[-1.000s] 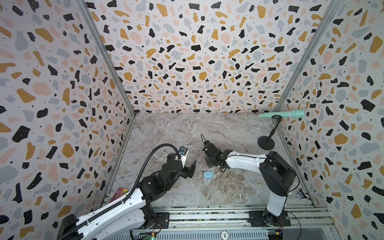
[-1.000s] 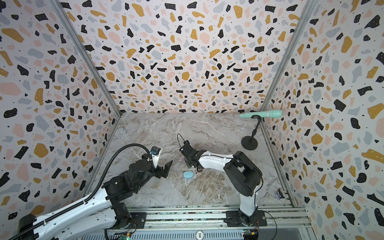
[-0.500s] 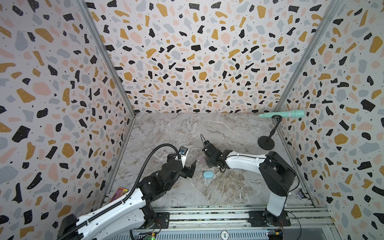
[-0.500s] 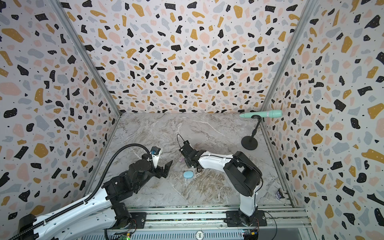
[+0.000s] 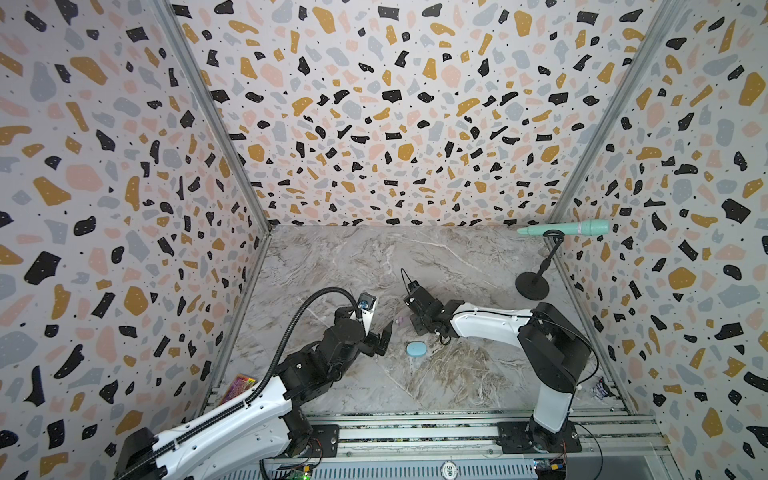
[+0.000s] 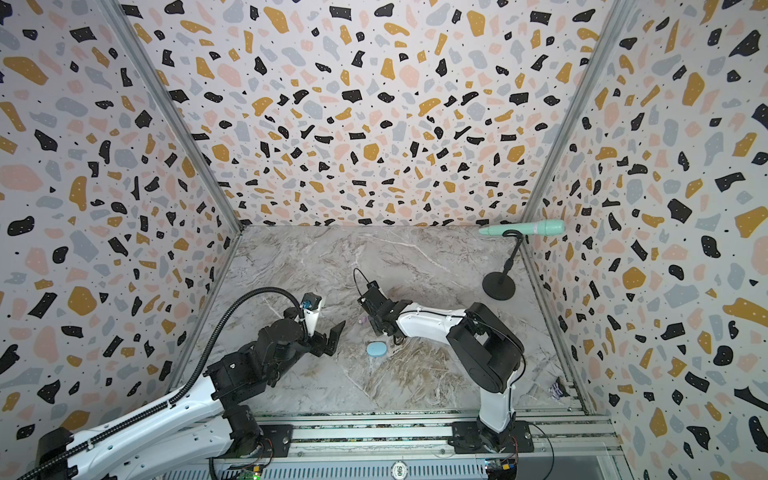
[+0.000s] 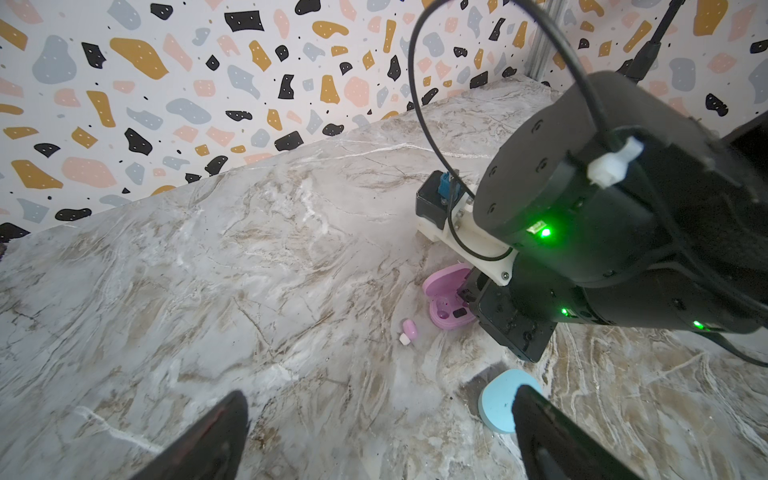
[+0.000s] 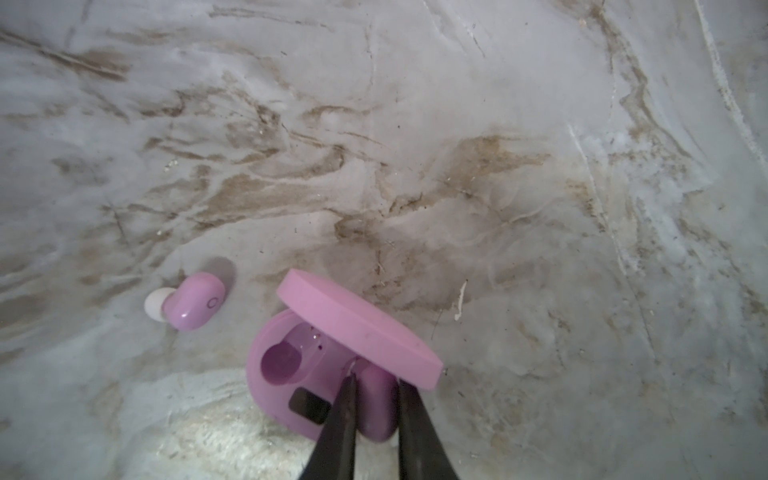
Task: Insert the wireless bluetooth earbuds into the charging case
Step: 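Lower the pink earbud into the open pink case slot with the right gripper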
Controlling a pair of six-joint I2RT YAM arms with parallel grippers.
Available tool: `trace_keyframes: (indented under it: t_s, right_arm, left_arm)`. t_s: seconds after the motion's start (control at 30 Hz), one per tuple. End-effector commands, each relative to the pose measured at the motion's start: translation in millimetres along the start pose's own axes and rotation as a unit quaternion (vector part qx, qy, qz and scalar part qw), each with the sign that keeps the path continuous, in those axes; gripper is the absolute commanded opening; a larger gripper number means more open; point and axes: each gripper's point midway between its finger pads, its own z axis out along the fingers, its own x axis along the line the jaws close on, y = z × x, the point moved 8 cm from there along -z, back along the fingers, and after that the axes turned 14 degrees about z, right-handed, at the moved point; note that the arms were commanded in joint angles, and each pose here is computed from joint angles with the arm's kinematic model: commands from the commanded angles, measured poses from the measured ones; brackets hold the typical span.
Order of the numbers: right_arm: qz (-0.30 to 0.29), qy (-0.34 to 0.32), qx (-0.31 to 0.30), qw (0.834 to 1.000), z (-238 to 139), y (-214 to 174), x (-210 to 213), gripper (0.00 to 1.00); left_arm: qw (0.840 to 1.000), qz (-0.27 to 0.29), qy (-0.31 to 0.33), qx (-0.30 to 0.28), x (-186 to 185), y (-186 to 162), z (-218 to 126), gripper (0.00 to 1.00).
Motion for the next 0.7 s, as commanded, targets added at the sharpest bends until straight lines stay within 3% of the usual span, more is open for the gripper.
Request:
trace_keyframes:
  t_s: [0.0,0.67]
  right_arm:
    - [-0.008,-0.009,0.004,1.0,2.9,-5.1,0.7,0.18]
    - [-0.011,-0.014,0.004,1.0,2.7,-8.0,-0.4,0.25]
  left_arm:
    - [1.0,-0.004,-0.003,-0.013,-1.6,2.5,1.0,1.0]
    - [1.0,-0.004,-0.003,-0.014,-1.7,2.8,1.0,1.0]
